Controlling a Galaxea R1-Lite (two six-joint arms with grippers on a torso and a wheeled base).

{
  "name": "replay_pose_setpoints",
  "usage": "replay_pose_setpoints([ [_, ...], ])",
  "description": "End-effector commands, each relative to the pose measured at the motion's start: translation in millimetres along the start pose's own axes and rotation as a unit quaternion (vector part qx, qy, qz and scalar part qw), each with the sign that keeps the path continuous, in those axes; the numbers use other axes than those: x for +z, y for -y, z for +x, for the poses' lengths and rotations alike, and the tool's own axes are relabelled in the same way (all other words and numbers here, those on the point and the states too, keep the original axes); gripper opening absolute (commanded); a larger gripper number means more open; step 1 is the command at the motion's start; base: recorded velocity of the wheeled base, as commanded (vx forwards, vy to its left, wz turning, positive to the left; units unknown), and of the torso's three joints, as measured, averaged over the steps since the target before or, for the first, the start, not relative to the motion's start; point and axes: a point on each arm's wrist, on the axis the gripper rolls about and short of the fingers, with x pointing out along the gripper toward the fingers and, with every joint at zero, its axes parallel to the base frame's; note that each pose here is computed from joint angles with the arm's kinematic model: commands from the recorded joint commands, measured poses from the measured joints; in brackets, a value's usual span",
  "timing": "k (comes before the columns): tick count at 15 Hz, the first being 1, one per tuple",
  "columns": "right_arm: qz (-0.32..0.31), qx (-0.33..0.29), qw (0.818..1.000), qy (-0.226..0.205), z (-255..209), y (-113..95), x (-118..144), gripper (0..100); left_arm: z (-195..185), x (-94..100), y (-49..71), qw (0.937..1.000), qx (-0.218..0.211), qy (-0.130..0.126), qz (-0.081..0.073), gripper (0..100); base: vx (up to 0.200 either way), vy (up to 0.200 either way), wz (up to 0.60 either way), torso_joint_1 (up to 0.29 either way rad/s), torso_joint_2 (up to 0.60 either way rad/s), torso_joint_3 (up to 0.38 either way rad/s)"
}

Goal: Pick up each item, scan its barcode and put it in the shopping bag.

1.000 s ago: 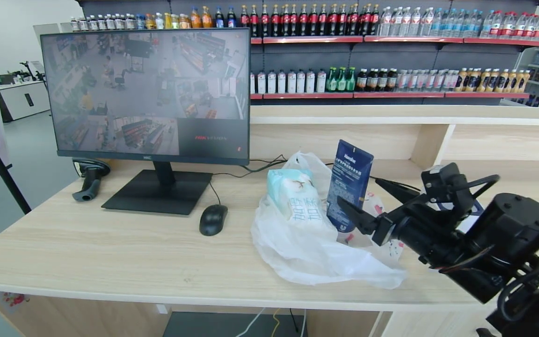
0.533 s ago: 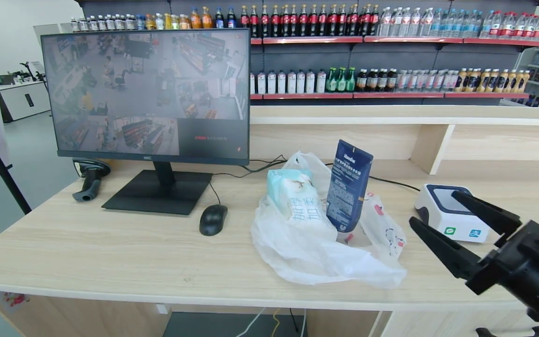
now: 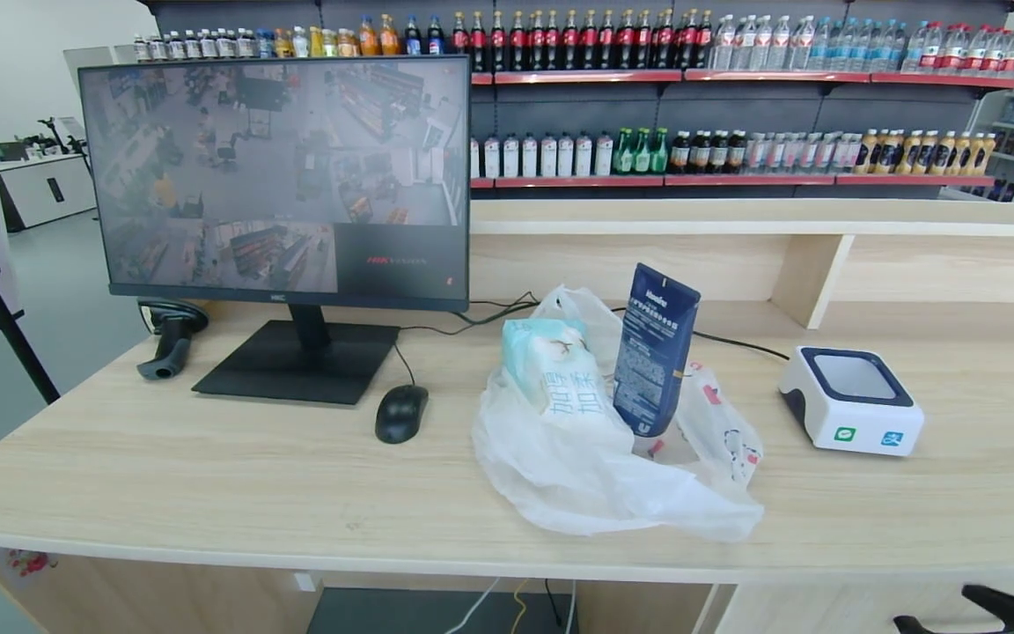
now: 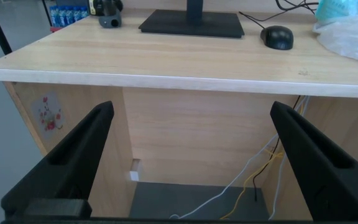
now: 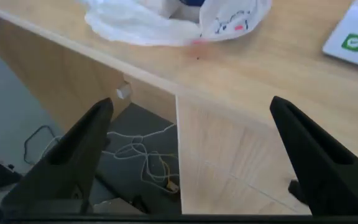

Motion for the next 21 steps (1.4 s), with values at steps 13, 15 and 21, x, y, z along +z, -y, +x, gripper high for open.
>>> replay_pose_setpoints([
  [13, 0.004, -0.246, 0.962, 0.119, -52.2, -12.8, -49.2, 100, 0.0, 0.0, 0.0, 1.0, 0.0, 0.0, 0.0, 100, -0.015, 0.0, 0.0, 0.0, 0.0, 0.0],
  [15, 0.004, -0.247, 0.962, 0.119, -52.2, -12.8, -49.2, 100, 0.0, 0.0, 0.0, 1.0, 0.0, 0.0, 0.0, 100, -0.2, 0.0, 0.0, 0.014, 0.0, 0.0],
  [21, 0.004, -0.246, 0.962, 0.119, -52.3, -12.8, -49.2, 100, 0.0, 0.0, 0.0, 1.0, 0.0, 0.0, 0.0, 100, -0.1, 0.0, 0.0, -0.003, 0.0, 0.002],
])
